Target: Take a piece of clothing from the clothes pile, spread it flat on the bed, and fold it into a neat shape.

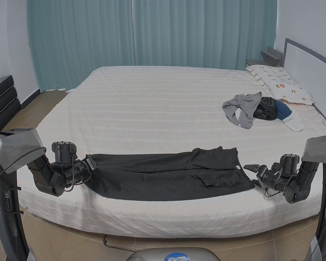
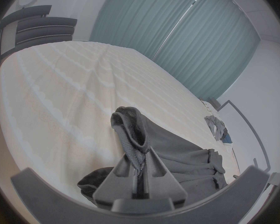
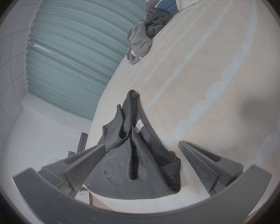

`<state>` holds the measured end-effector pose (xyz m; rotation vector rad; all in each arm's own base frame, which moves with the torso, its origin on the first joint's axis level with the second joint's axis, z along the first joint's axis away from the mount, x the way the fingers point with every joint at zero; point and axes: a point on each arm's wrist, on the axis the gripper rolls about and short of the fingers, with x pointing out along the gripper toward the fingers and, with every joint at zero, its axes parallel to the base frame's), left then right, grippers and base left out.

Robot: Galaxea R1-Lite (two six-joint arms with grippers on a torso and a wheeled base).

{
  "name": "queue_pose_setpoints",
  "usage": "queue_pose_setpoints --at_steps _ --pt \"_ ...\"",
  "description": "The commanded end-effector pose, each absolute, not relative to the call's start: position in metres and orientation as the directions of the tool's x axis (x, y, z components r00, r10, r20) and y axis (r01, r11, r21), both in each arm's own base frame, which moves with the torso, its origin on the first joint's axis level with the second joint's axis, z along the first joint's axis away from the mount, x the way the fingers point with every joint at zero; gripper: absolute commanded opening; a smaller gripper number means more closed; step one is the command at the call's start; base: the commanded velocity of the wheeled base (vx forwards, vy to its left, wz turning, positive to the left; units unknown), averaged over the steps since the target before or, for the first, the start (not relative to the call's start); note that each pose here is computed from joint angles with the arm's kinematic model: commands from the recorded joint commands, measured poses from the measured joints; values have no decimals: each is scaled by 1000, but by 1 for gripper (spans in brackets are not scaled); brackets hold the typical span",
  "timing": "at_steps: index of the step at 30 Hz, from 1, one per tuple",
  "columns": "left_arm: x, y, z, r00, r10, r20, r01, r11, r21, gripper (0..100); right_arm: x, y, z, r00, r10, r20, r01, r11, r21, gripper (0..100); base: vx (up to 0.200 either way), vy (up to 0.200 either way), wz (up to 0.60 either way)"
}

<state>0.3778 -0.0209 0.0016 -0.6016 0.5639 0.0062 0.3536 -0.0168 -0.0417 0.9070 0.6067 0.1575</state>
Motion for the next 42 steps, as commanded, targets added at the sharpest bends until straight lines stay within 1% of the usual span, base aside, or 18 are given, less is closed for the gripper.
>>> queue_pose_setpoints --at_steps 1,6,10,13,23,29,30,36,42 --pt "378 -26 4 850 -164 -500 -156 829 -537 0 354 -17 -42 822 377 -426 121 617 778 100 0 -200 0" --pt "377 -30 6 850 -172 -498 -147 831 -537 0 354 -17 -41 823 379 -423 118 615 780 100 0 -200 0" --pt "377 -34 20 865 -176 -470 -125 832 -541 0 354 -17 -41 825 381 -418 113 614 781 100 0 -200 0" --pt "376 -40 25 861 -189 -473 -113 834 -539 0 353 -17 -41 828 380 -412 107 614 782 100 0 -200 0" --pt "384 -63 46 857 -155 -492 -133 855 -501 0 353 -17 -41 830 378 -411 107 615 781 100 0 -200 0" --pt "387 -90 62 839 -157 -520 -127 874 -469 0 353 -17 -41 829 379 -412 108 615 781 100 0 -200 0" --pt "387 -90 62 839 -157 -520 -127 874 -469 0 353 -17 -41 829 379 -412 108 615 781 100 0 -200 0" --pt "393 -122 75 819 -178 -545 -100 892 -441 0 353 -17 -41 829 379 -412 107 616 781 100 0 -200 0" --pt "395 -146 87 810 -201 -552 -69 901 -429 0 353 -17 -41 829 379 -412 107 616 781 100 0 -200 0"
